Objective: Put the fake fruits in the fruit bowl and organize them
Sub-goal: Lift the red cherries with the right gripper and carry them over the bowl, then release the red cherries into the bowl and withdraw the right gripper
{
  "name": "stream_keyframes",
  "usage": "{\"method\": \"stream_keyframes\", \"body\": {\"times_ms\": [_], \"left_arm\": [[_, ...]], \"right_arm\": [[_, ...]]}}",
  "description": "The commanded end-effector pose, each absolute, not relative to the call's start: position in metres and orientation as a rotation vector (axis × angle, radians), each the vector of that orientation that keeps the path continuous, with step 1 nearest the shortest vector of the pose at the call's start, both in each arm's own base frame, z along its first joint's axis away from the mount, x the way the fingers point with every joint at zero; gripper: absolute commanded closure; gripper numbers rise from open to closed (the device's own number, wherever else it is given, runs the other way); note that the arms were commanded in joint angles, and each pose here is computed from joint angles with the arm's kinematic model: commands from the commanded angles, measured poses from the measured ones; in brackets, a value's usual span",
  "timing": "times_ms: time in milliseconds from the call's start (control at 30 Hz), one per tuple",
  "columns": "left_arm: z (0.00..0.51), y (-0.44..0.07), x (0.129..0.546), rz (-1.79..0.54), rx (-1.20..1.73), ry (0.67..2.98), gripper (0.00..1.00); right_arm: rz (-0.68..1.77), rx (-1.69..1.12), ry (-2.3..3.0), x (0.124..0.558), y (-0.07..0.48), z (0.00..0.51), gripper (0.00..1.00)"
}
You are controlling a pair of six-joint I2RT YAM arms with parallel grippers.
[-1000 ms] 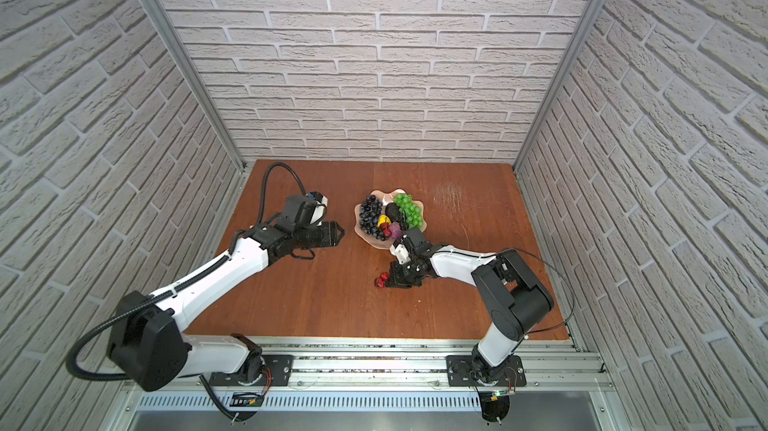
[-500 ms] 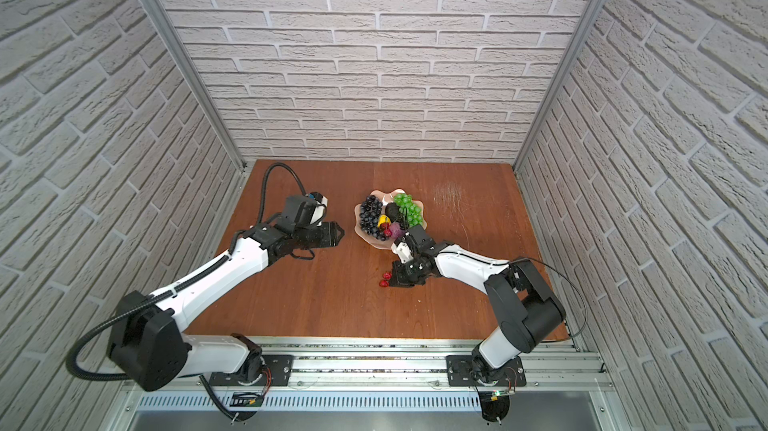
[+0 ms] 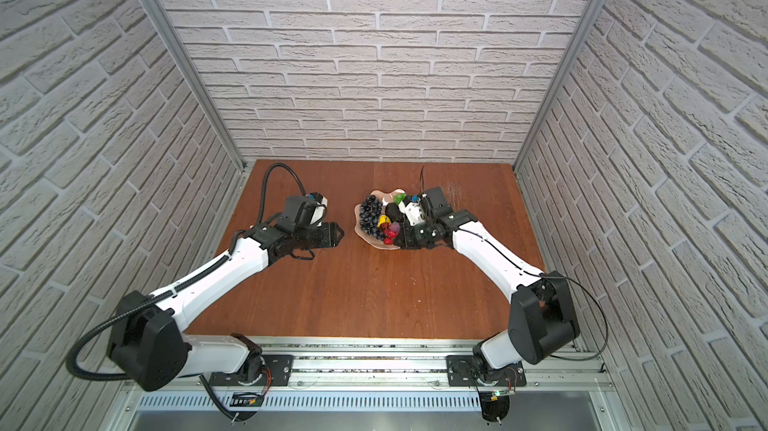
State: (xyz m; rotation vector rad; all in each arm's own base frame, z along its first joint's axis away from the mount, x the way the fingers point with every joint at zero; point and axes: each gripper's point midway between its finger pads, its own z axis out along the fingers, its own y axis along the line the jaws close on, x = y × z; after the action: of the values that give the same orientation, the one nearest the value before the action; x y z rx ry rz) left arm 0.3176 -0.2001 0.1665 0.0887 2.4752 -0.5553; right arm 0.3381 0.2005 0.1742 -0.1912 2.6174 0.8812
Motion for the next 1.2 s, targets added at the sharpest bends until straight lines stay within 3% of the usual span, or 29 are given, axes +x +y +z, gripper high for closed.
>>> {"method": "stream_keyframes", "body": {"times_ms": [0, 167, 633, 1167], "left_arm": [[0.179, -0.194, 0.319, -0.546, 0.062, 2.439, 0.4], [0.179, -0.191, 0.318, -0.534, 0.058, 2.437, 0.4], [0.173, -0.196, 0.32, -0.558, 0.051, 2.455, 0.4], [0.174, -0.195, 0.319, -0.547, 0.049, 2.455, 0.4]], "right_arm": [[0.886, -0.215, 2.601, 0.356, 0.196, 0.177, 0.94], [0.862, -0.226, 2.598, 0.378, 0.184, 0.176, 0.94], [0.94, -0.218, 2.728, 0.347, 0.186, 0.128, 0.94], [0.909, -0.247, 2.77, 0.365, 0.194, 0.107, 0.94]]}}
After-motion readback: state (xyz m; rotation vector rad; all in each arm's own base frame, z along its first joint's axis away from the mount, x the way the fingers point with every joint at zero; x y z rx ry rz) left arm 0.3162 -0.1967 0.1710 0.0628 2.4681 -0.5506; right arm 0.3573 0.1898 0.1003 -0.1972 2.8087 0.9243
